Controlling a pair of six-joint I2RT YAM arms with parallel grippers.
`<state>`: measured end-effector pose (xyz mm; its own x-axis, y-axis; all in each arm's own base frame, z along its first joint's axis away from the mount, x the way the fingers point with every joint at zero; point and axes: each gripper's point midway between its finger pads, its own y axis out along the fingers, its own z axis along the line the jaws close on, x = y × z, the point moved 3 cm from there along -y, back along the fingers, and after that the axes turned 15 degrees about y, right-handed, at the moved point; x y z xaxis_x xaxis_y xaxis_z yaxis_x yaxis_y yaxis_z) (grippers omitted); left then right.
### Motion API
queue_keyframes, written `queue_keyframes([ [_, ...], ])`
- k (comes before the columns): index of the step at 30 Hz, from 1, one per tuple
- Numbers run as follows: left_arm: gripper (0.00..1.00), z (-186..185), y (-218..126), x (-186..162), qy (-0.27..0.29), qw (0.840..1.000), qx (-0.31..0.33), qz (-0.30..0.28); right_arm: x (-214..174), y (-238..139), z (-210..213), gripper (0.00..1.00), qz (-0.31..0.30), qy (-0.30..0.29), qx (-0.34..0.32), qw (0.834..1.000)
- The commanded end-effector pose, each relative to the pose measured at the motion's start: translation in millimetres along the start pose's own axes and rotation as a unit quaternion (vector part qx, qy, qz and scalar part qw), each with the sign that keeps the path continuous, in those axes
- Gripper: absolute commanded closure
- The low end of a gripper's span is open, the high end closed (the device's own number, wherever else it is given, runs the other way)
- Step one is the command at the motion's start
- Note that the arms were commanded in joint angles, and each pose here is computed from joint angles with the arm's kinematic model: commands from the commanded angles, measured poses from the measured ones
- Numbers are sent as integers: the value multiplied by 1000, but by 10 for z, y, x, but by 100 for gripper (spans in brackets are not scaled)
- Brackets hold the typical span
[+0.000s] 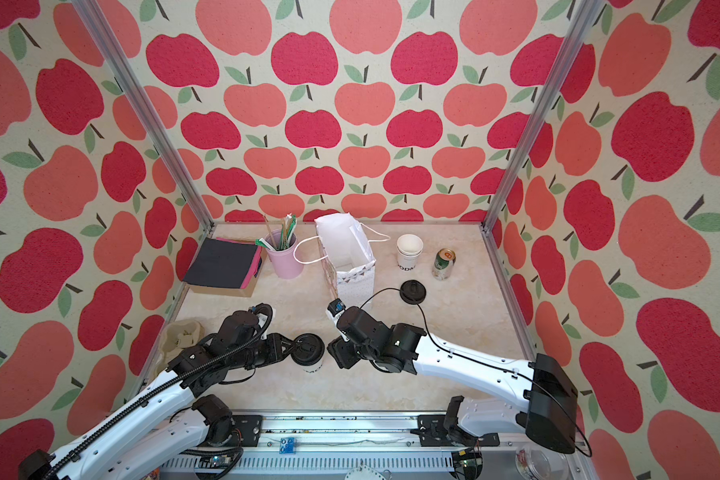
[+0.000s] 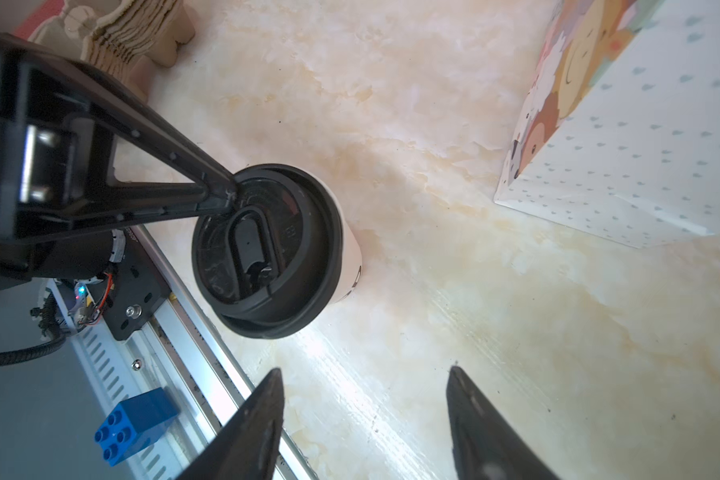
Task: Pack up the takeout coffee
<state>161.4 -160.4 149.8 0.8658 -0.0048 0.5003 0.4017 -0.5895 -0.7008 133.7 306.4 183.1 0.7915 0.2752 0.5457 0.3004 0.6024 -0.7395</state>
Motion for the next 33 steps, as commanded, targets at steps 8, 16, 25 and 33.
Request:
queue_keyframes([
  [8,75,352,45,-349,-7,993,90,70,-84,134,125,49,33,107,40,993],
  [16,75,357,42,-355,-6,993,91,69,-138,282,160,53,59,118,41,990],
  [25,75,362,51,-359,-7,993,91,69,-122,320,182,55,61,119,42,990],
  [33,75,367,54,-361,-6,993,92,69,-99,315,206,56,57,118,48,990],
])
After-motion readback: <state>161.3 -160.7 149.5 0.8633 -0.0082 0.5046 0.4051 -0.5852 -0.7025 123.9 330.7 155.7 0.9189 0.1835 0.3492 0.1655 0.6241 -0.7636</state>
